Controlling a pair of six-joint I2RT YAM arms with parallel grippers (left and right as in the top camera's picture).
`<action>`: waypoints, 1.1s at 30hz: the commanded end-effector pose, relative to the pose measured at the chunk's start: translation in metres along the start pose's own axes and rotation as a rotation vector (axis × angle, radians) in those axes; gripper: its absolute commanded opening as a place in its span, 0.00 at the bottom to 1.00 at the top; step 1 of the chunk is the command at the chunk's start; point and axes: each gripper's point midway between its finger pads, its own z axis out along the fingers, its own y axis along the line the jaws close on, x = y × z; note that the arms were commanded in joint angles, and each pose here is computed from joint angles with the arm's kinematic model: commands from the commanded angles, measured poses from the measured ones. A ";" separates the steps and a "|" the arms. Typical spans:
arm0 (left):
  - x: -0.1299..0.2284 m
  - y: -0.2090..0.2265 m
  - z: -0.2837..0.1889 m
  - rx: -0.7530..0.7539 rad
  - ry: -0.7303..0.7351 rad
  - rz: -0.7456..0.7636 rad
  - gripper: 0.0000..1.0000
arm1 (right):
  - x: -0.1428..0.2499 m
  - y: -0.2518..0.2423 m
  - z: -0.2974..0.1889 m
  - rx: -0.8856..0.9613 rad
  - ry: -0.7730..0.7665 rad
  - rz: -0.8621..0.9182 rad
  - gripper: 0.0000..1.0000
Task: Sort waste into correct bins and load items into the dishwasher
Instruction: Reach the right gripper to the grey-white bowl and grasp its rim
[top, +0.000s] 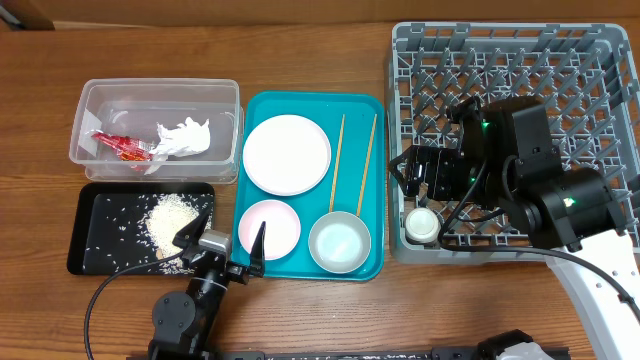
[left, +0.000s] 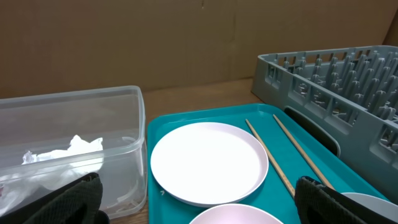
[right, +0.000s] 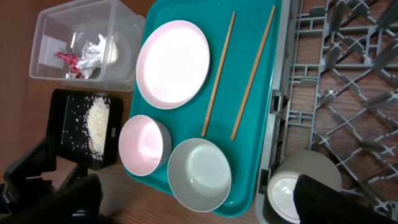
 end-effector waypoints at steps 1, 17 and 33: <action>0.001 0.001 0.000 -0.005 0.001 0.000 1.00 | -0.001 0.000 0.001 0.005 -0.004 -0.008 1.00; 0.001 0.001 0.000 -0.005 0.001 0.000 1.00 | 0.032 0.038 0.033 -0.017 0.118 -0.171 0.92; 0.001 0.001 0.000 -0.005 0.001 0.000 1.00 | 0.106 -0.014 0.180 0.397 0.482 -0.412 0.57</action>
